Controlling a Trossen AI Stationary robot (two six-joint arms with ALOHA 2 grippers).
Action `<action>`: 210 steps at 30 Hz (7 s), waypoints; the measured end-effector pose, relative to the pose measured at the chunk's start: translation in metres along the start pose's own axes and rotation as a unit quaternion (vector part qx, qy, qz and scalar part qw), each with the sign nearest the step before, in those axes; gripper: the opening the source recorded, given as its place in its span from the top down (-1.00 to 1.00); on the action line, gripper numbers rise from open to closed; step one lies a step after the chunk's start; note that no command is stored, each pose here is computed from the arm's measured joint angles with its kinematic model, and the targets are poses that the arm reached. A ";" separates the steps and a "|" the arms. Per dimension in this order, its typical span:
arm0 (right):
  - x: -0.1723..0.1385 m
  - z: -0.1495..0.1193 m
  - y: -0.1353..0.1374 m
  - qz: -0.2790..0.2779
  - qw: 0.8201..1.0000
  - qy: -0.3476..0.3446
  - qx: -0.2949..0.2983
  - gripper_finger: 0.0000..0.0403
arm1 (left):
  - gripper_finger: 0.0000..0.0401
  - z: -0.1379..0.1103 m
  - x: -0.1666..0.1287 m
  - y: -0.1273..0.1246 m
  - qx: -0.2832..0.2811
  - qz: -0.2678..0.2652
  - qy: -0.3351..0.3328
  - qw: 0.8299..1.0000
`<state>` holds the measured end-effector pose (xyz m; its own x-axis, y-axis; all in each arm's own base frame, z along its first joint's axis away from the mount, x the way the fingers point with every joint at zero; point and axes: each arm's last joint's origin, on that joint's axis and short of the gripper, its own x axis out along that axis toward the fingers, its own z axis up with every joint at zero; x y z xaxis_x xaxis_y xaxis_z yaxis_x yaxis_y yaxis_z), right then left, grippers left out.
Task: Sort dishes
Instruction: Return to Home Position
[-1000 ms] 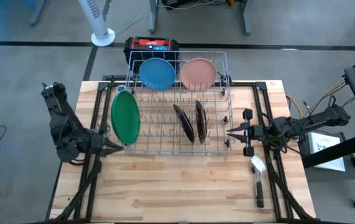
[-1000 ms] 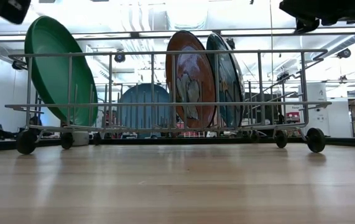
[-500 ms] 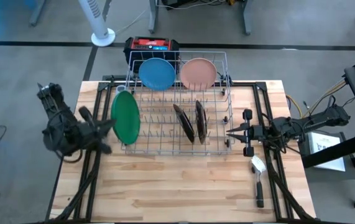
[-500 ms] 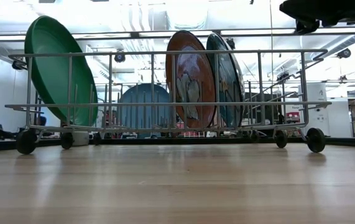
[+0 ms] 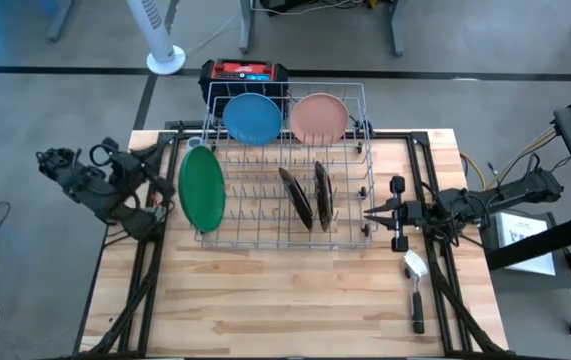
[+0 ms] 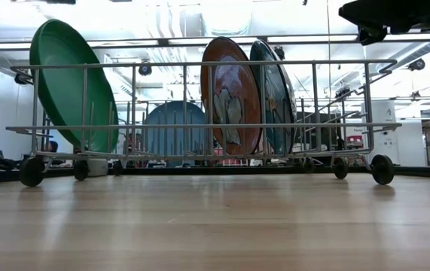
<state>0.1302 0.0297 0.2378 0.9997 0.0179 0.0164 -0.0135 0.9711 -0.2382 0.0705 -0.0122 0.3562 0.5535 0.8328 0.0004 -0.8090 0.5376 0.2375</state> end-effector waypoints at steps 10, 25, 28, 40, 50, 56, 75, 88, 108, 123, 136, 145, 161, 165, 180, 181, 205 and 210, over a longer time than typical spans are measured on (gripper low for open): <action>-0.003 0.001 -0.001 -0.002 1.000 -0.008 -0.018 0.86 | 1.00 -0.038 0.000 0.025 -0.048 -0.005 0.000 0.999; -0.002 -0.006 0.001 0.000 1.000 0.002 -0.019 0.86 | 1.00 -0.073 0.000 0.040 -0.119 0.012 0.001 0.993; -0.002 -0.006 0.001 0.000 1.000 0.002 -0.020 0.84 | 1.00 -0.076 0.000 0.049 -0.143 0.022 0.002 0.989; -0.002 -0.006 0.001 0.001 1.000 0.002 -0.022 0.84 | 1.00 -0.092 -0.001 0.059 -0.164 0.047 0.004 0.985; -0.002 -0.006 0.001 0.001 1.000 0.002 -0.024 0.86 | 1.00 -0.116 0.002 0.024 -0.250 0.048 0.000 0.967; -0.002 -0.006 0.001 0.001 1.000 0.002 -0.023 0.83 | 1.00 -0.126 0.004 0.012 -0.234 0.070 0.000 0.970; -0.002 -0.006 0.001 0.001 1.000 0.002 -0.019 0.86 | 1.00 -0.136 0.009 0.007 -0.197 0.150 0.006 0.969; -0.002 -0.006 0.001 0.001 1.000 0.003 -0.021 0.86 | 1.00 -0.138 0.012 0.013 -0.190 0.216 0.010 0.958; -0.009 -0.004 -0.001 0.001 1.000 -0.017 -0.024 0.88 | 1.00 -0.163 0.021 0.003 -0.155 0.286 0.022 0.945; -0.045 -0.018 -0.009 -0.083 0.977 -0.165 -0.104 0.99 | 1.00 -0.178 0.023 -0.003 -0.143 0.285 0.026 0.947; -0.039 -0.049 -0.001 -0.073 0.986 -0.093 -0.120 0.99 | 1.00 -0.177 0.024 -0.005 -0.158 0.265 0.035 0.951; -0.039 -0.049 -0.001 -0.073 0.987 -0.094 -0.112 0.99 | 1.00 -0.177 0.025 -0.006 -0.162 0.256 0.039 0.952; -0.038 -0.051 0.000 -0.067 0.988 -0.083 -0.109 0.99 | 1.00 -0.177 0.025 -0.006 -0.157 0.256 0.040 0.953; -0.038 -0.051 0.000 -0.067 0.988 -0.083 -0.109 0.99 | 1.00 -0.177 0.025 -0.006 -0.157 0.256 0.040 0.953; -0.038 -0.051 0.000 -0.067 0.988 -0.083 -0.109 0.99 | 1.00 -0.177 0.025 -0.006 -0.157 0.256 0.040 0.953; -0.038 -0.051 0.000 -0.067 0.988 -0.083 -0.109 0.99 | 1.00 -0.177 0.025 -0.006 -0.157 0.256 0.040 0.953; -0.036 -0.069 -0.009 -0.101 0.995 0.001 0.015 0.99 | 1.00 -0.177 0.025 -0.006 -0.157 0.256 0.040 0.953; -0.036 -0.069 -0.009 -0.101 0.995 0.000 0.015 0.99 | 1.00 -0.177 0.025 -0.006 -0.157 0.256 0.040 0.953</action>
<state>0.0958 0.0038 0.1723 0.9820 -0.1782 0.0620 0.1872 0.9615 -0.2013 0.0536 0.0286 0.1827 0.0636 0.9972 -0.0390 -0.9953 0.0605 -0.0761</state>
